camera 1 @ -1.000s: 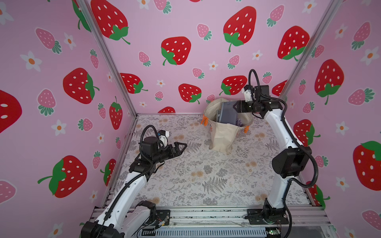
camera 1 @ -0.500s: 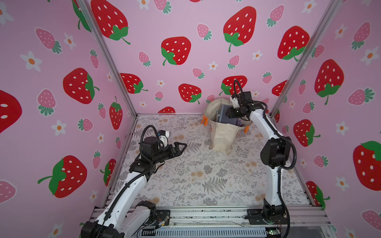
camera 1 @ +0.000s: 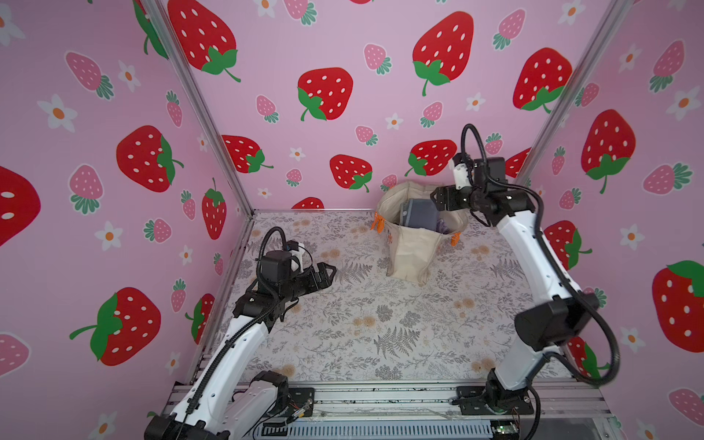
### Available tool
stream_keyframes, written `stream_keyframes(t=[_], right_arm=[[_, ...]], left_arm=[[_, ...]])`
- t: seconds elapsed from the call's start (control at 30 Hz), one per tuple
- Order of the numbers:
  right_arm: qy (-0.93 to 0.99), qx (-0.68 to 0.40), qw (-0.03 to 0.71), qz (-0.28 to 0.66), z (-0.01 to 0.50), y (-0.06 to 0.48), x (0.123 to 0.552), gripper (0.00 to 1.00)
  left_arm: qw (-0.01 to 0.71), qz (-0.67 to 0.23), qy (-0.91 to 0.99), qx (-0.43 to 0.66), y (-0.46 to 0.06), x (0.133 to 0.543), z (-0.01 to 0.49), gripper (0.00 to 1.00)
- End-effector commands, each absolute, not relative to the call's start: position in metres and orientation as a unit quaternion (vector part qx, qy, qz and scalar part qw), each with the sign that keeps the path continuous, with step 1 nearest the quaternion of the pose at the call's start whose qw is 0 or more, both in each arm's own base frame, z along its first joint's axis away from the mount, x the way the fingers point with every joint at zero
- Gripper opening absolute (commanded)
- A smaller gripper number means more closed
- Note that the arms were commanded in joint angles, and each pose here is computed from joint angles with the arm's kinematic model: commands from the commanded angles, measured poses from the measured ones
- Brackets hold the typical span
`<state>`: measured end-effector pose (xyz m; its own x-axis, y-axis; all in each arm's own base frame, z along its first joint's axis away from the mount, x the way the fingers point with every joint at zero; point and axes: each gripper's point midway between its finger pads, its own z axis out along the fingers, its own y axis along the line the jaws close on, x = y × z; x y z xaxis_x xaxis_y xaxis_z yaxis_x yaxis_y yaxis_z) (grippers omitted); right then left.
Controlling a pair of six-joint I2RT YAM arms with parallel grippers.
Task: Put the pencil pouch into the canvas bag
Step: Place the pencil pouch in the canvas bag, then reset both arms
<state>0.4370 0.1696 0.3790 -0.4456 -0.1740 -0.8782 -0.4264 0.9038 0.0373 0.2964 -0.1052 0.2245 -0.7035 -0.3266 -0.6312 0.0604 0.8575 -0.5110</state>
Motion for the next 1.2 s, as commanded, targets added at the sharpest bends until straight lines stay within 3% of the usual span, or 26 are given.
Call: stream_keyframes(t=[0.0, 0.2, 0.33, 0.47, 0.63, 0.77, 0.93, 1.17], right_arm=[[0.830, -0.188, 0.516, 0.094, 0.374, 0.148, 0.396, 0.99], [0.852, -0.123, 0.508, 0.021, 0.302, 0.084, 0.320, 0.99], [0.866, -0.072, 0.495, 0.009, 0.247, 0.052, 0.302, 0.99], [0.876, 0.037, 0.481, 0.002, 0.190, 0.016, 0.315, 0.99], [0.877, 0.052, 0.478, 0.021, 0.134, 0.010, 0.340, 0.99], [0.881, 0.008, 0.472, 0.039, 0.130, 0.016, 0.361, 0.99], [0.869, -0.021, 0.495, -0.017, 0.123, 0.003, 0.378, 0.99], [0.841, -0.024, 0.539, -0.047, 0.108, -0.005, 0.385, 0.99]], left_arm=[[0.384, -0.091, 0.913, -0.099, -0.049, 0.283, 0.220, 0.99], [0.428, 0.066, 0.884, -0.175, 0.017, 0.267, 0.218, 0.99], [0.438, 0.121, 0.871, -0.185, 0.037, 0.267, 0.199, 0.99], [0.462, 0.118, 0.866, -0.149, 0.031, 0.280, 0.178, 0.99], [0.503, 0.096, 0.847, -0.143, 0.031, 0.293, 0.162, 0.99], [0.501, 0.118, 0.842, -0.164, 0.043, 0.300, 0.148, 0.99], [0.486, 0.147, 0.838, -0.200, 0.055, 0.313, 0.123, 0.99], [0.548, 0.149, 0.804, -0.177, 0.053, 0.343, 0.124, 0.99]])
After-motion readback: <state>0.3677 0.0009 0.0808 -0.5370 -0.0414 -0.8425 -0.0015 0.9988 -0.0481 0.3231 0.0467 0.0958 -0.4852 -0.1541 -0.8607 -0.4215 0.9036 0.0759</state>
